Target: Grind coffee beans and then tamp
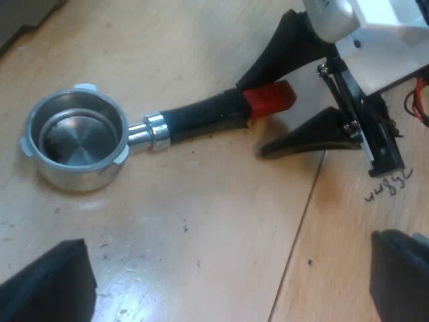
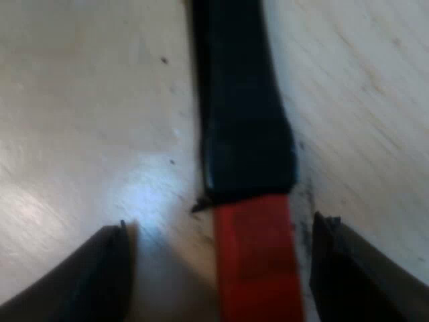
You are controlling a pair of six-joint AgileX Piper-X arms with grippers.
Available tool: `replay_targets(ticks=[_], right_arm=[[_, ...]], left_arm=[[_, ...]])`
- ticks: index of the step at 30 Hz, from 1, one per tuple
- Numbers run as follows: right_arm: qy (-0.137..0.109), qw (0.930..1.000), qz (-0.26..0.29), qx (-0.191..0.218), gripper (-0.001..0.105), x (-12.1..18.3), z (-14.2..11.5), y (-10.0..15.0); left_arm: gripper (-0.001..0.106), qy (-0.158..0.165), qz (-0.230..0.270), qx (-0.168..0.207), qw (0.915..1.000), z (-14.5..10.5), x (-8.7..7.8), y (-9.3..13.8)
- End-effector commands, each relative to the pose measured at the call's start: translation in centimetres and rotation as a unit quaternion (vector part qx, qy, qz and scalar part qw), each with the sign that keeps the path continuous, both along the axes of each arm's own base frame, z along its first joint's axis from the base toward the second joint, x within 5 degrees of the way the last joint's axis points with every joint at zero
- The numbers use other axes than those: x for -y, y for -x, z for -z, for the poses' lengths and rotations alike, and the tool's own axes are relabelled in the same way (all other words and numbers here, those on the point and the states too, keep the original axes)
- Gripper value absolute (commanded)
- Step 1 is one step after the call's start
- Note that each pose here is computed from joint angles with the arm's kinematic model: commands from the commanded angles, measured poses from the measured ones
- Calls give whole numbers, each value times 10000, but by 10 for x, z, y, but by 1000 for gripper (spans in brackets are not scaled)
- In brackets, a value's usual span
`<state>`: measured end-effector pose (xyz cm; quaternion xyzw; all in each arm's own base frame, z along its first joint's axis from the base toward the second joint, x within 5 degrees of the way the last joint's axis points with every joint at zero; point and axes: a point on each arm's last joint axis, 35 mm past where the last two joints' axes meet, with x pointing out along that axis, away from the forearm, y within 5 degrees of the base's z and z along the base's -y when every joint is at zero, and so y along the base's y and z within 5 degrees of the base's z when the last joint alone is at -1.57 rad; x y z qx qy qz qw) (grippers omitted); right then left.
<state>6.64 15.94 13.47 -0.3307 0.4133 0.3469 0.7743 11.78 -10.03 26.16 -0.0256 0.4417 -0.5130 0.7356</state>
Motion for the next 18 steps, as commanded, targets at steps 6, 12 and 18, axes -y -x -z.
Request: replay_targets(ticks=[6,12,18], right_arm=[[757,9970,43,-132,59,-6,-34,-4],[664,9975,-232,-15,75,-20,-76,-8],[-90,9986,-384,355,80,-32,-122,-12]], left_arm=[[86,-89,-115,49,9999,-5,-4,6],[86,-231,-867,209,9958,-14,-14,14],[86,-283,-1461,166,9887,-19,-23,23]])
